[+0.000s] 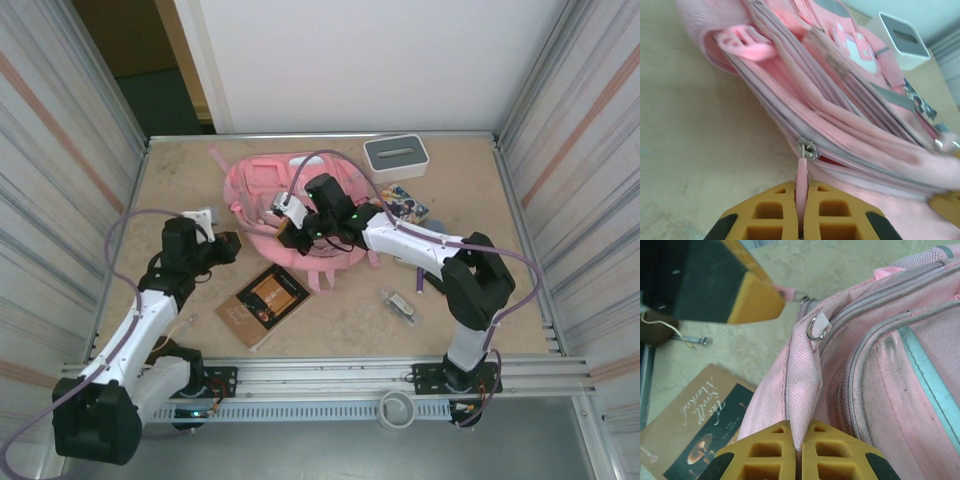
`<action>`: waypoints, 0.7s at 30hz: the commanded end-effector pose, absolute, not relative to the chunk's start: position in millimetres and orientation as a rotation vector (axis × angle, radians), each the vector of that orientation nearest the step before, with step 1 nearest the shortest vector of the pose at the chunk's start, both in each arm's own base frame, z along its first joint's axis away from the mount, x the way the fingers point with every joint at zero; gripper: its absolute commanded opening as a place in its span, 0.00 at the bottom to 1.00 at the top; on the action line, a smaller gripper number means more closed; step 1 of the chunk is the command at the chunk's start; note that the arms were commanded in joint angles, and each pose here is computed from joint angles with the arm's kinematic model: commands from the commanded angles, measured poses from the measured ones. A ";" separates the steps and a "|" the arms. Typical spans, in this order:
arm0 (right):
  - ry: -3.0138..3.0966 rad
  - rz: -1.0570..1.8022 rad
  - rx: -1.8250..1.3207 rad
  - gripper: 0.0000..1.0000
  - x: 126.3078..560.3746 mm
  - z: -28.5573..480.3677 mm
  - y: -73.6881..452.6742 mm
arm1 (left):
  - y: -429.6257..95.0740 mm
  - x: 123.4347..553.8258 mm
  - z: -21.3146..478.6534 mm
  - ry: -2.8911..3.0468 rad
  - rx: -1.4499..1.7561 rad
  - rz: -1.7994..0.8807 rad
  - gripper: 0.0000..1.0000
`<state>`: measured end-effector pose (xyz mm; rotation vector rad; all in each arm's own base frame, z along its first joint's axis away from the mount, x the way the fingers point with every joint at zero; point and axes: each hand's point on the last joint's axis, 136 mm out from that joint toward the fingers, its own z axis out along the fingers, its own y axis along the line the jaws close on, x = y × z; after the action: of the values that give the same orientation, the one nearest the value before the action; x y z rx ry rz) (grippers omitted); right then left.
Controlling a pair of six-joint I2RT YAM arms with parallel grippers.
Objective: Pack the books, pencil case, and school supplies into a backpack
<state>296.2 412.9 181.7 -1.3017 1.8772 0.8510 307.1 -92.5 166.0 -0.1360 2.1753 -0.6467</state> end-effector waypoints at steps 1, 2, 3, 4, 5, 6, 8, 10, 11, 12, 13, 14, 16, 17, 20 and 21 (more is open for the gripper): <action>1.904 0.892 -1.261 0.00 296.6 194.3 397.3 | -51.2 335.6 174.5 2.066 -0.287 -0.500 0.00; 1.904 0.898 -1.262 0.00 296.2 194.1 397.3 | -45.7 340.6 171.1 2.065 -0.304 -0.480 0.00; 1.900 0.907 -1.265 0.00 295.4 194.9 397.6 | -40.3 345.6 168.3 2.065 -0.321 -0.465 0.00; 1.902 0.918 -1.269 0.00 294.2 194.0 398.1 | -36.4 350.4 166.0 2.062 -0.331 -0.452 0.00; 1.900 0.929 -1.272 0.00 293.6 194.3 398.3 | -30.5 356.0 161.6 2.063 -0.347 -0.427 0.00; 1.902 0.942 -1.277 0.00 291.9 193.4 399.4 | -25.0 362.0 157.3 2.066 -0.357 -0.400 0.00; 1.901 0.958 -1.285 0.00 291.2 193.3 401.1 | -17.6 374.0 147.5 2.084 -0.373 -0.376 0.00; 1.899 0.975 -1.294 0.00 290.2 193.4 403.7 | -14.1 386.7 138.2 2.098 -0.375 -0.373 0.00; 1.898 0.987 -1.296 0.00 290.4 193.5 405.4 | -12.8 392.7 133.3 2.110 -0.379 -0.377 0.00; 1.897 0.999 -1.299 0.00 290.2 193.1 407.4 | -11.5 399.1 128.0 2.119 -0.385 -0.378 0.00; 1.899 1.007 -1.300 0.00 290.3 192.1 409.1 | -10.0 403.8 123.0 2.125 -0.389 -0.376 0.00; 1.900 1.013 -1.301 0.00 291.2 191.3 410.5 | -7.7 408.9 119.0 2.131 -0.398 -0.379 0.00; 1.913 1.017 -1.302 0.00 293.3 186.9 412.5 | -4.2 415.4 112.6 2.144 -0.413 -0.389 0.00; 1.922 1.020 -1.301 0.00 293.9 184.5 413.5 | -1.9 416.8 110.9 2.145 -0.424 -0.389 0.03; 1.935 1.035 -1.303 0.00 293.2 180.6 416.2 | 9.4 416.7 111.5 2.130 -0.443 -0.351 0.06; 1.938 1.034 -1.299 0.00 293.8 180.1 417.0 | 12.9 416.1 112.9 2.127 -0.448 -0.346 0.07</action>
<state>297.8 415.0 161.3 -1.3133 1.9396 0.9445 394.7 -41.5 90.9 -0.3353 2.2528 -0.5532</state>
